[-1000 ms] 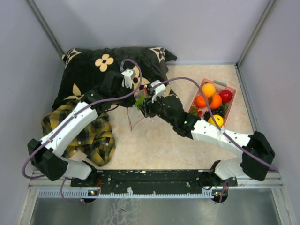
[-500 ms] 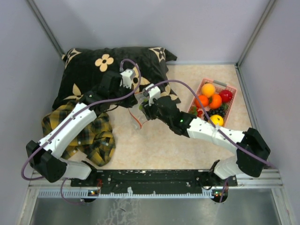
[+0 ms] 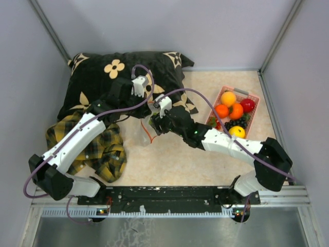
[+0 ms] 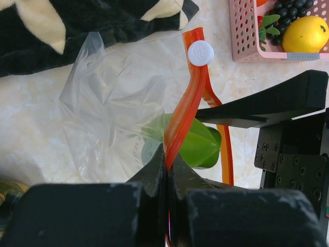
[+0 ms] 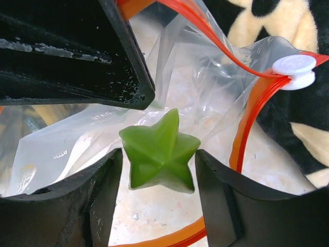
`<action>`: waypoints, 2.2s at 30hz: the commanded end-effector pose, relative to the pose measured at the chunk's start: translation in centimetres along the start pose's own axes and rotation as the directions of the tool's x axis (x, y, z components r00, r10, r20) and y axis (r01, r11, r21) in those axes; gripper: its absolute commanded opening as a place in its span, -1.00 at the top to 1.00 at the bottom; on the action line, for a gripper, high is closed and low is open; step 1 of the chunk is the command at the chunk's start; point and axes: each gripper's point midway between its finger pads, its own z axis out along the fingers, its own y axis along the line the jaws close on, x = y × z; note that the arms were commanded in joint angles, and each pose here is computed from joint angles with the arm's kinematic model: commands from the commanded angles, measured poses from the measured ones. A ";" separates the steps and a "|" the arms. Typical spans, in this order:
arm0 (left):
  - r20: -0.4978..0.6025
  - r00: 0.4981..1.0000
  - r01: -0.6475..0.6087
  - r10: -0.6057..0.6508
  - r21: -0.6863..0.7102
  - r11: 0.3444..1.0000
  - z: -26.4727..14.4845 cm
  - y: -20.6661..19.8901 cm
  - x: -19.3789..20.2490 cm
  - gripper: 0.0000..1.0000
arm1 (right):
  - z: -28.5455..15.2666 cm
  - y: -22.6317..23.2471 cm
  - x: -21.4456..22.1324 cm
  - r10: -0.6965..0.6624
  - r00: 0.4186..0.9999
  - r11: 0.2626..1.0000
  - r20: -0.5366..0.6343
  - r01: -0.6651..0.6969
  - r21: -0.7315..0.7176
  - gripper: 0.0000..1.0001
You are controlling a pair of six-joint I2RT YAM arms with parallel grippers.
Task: Place the food in the zip-top bag and seal the zipper
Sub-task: Place the fake fruit in the zipper food storage bag, then pick up the fake fruit from the bin.
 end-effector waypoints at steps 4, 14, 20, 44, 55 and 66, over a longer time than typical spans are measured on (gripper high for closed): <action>0.047 0.999 0.011 -0.013 0.042 0.999 -0.7 -0.6 -1.0 1.00 | -1.8 1.3 -5.8 0.046 0.988 0.998 0.147 -0.039 -0.056 -0.30; 0.051 0.998 0.040 -0.042 0.036 0.999 -0.6 0.2 -1.1 1.00 | -5.3 1.0 -9.3 0.120 0.969 0.992 0.217 -0.109 -0.058 -0.38; 0.046 0.998 0.045 -0.047 0.043 0.998 -0.6 0.2 -1.0 1.00 | -6.4 -1.6 -8.1 0.185 0.970 0.975 0.160 -0.201 0.094 -0.31; 0.086 0.996 0.008 0.008 -0.179 0.984 -3.7 3.5 -2.3 1.00 | -5.0 -6.9 -5.9 0.239 0.970 0.928 -0.036 -0.218 0.301 1.00; 0.015 1.000 -0.013 0.016 -0.203 0.979 -3.3 3.9 -1.7 1.00 | -4.6 -8.5 -6.3 0.169 0.982 0.940 -0.081 -0.136 0.314 1.00; 0.034 0.999 -0.024 0.029 -0.154 0.988 -2.8 2.9 -2.7 0.56 | -3.4 -6.6 -7.1 0.092 0.993 0.981 -0.073 -0.078 0.176 1.00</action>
